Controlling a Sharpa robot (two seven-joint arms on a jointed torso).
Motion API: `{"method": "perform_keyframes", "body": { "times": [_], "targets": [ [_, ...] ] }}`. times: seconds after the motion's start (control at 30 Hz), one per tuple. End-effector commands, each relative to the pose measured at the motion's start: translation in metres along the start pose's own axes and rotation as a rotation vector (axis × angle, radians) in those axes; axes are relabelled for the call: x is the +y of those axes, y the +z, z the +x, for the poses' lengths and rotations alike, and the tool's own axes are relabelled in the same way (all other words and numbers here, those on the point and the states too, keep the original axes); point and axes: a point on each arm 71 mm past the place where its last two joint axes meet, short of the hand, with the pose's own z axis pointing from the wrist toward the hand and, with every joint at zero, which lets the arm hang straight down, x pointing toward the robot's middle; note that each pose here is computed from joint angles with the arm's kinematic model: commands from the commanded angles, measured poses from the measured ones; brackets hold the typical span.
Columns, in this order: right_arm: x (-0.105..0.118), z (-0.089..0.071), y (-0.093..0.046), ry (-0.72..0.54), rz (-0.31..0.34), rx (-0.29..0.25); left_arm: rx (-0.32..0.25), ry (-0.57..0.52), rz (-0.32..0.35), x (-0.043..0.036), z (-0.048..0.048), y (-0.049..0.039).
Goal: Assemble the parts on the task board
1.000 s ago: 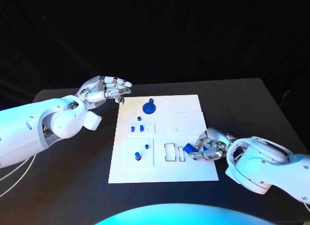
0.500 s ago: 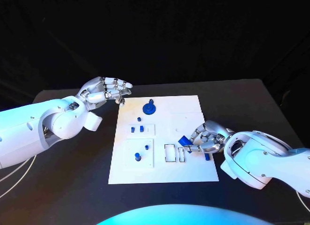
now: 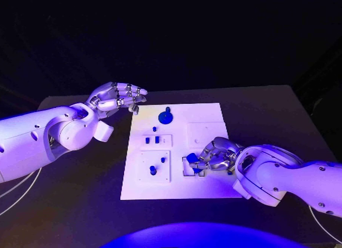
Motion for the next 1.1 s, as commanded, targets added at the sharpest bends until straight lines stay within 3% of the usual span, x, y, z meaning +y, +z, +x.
{"method": "perform_keyframes", "body": {
  "times": [0.03,0.27,0.6,1.1],
  "targets": [
    [0.0,0.005,0.002,-0.019,0.016,0.041,0.018,-0.013,0.005,-0.0003,0.0029,0.0006],
    [0.002,0.004,0.007,-0.037,0.011,0.002,0.018,-0.013,0.005,-0.0003,0.0029,0.0003],
    [0.007,0.008,0.013,-0.051,-0.018,0.032,0.017,-0.013,0.005,-0.0003,0.0026,0.0002],
    [0.012,0.007,0.019,-0.145,-0.073,-0.017,0.015,-0.013,0.004,-0.0004,0.0018,-0.0006]
  ]
}}
